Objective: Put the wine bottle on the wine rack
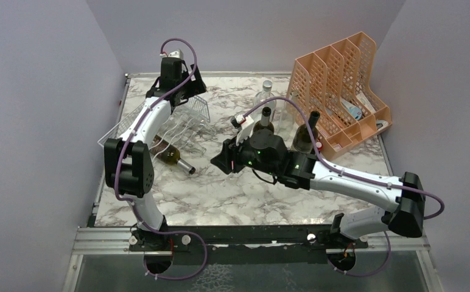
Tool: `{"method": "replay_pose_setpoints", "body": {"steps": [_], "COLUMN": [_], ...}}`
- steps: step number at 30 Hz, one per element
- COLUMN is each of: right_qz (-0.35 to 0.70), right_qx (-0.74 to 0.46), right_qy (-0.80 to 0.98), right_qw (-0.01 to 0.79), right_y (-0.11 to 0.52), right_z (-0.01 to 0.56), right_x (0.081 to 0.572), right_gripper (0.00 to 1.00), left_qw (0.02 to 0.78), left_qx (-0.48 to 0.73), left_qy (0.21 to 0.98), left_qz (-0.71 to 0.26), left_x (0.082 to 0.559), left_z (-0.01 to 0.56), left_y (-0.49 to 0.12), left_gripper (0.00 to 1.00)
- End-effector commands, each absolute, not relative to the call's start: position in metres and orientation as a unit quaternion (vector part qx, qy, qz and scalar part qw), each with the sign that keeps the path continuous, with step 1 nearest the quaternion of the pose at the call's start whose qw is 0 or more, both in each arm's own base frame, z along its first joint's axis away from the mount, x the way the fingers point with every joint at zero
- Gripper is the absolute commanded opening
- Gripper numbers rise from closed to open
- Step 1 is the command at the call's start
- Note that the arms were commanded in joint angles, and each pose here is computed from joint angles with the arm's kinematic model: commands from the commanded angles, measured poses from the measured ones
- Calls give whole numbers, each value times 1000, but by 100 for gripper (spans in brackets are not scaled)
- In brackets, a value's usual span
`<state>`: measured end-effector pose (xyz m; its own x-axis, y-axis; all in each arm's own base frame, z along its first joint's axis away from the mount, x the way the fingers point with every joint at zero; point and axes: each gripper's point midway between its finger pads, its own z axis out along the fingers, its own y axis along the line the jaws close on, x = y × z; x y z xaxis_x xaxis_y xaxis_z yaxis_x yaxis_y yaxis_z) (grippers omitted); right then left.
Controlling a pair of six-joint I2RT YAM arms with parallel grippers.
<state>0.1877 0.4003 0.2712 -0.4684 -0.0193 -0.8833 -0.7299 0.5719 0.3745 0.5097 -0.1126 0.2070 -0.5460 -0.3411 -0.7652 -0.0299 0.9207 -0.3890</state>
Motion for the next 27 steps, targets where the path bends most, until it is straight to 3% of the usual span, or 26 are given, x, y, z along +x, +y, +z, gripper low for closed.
{"method": "replay_pose_setpoints", "body": {"steps": [1, 6, 10, 27], "right_qz": [386, 375, 349, 236], "right_qx": [-247, -234, -222, -143], "right_qy": [734, 725, 733, 744], "right_qw": [501, 528, 541, 609], "right_y": [380, 366, 357, 307], "right_z": [321, 341, 343, 369], "right_x": [189, 194, 202, 237], "right_gripper": [45, 45, 45, 45], "left_qw": [468, 461, 447, 440], "left_qx": [-147, -150, -138, -92], "left_qy": [849, 851, 856, 840], "left_qz": [-197, -199, -219, -303], "left_x": [524, 528, 531, 529], "left_z": [214, 203, 194, 213], "left_y": [-119, -122, -133, -205], "left_gripper": [83, 78, 59, 47]}}
